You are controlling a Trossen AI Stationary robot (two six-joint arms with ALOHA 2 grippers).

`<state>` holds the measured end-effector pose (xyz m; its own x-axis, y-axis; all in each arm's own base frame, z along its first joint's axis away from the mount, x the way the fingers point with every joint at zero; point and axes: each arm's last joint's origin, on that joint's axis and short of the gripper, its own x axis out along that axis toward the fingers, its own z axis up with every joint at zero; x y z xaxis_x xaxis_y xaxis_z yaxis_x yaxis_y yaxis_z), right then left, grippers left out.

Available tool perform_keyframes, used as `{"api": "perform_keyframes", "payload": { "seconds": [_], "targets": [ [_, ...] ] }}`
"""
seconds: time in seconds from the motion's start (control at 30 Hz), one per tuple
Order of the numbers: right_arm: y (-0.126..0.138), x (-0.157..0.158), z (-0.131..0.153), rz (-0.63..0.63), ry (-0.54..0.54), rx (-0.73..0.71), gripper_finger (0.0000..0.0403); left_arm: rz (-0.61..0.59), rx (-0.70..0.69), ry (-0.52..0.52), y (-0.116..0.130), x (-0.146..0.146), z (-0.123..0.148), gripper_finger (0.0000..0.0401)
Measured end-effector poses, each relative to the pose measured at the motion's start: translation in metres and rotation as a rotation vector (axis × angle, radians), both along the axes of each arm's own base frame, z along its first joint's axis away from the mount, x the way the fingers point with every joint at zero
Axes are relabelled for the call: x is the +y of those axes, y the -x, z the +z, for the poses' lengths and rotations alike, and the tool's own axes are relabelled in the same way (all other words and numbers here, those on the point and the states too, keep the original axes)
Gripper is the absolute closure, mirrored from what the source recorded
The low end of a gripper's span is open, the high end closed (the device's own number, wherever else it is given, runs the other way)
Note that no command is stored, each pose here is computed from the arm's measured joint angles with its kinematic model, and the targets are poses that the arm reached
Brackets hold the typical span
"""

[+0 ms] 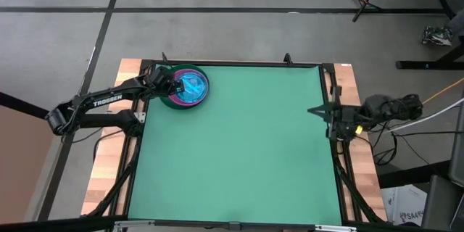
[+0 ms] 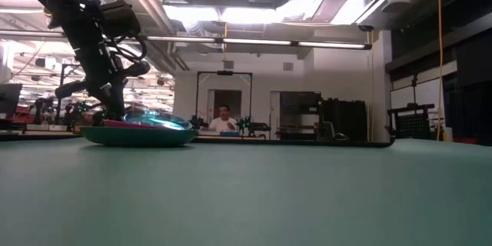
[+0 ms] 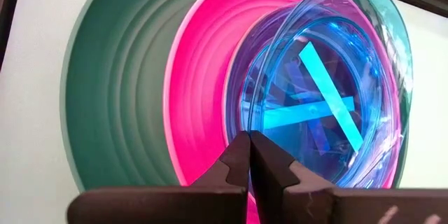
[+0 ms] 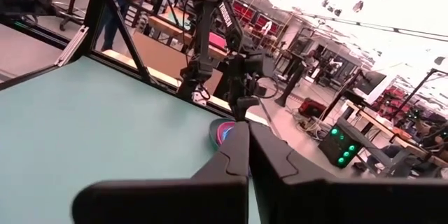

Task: Stack plastic plates
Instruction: Stack the blue plate on top of the blue plate

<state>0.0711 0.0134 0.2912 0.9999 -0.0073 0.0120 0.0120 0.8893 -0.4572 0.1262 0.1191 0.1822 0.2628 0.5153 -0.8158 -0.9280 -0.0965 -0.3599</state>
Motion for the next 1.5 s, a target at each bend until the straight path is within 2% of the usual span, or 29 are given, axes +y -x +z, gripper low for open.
{"api": "perform_keyframes", "payload": {
  "seconds": [0.3,0.73,1.13,1.5],
  "targets": [
    [-0.004,0.001,-0.036,0.002,-0.019,-0.035,0.0401,0.000,0.000,0.000,0.000,0.000,0.000,0.0401],
    [-0.012,0.005,-0.059,0.039,-0.015,-0.044,0.0401,0.001,0.003,-0.002,0.000,0.000,0.000,0.0400],
    [-0.020,0.008,-0.083,0.053,-0.012,-0.036,0.0401,0.002,0.004,-0.003,0.000,0.000,0.000,0.0327],
    [-0.027,0.010,-0.111,0.053,-0.025,-0.081,0.0401,0.002,0.003,-0.003,0.000,0.000,0.000,0.0321]
  ]
}}
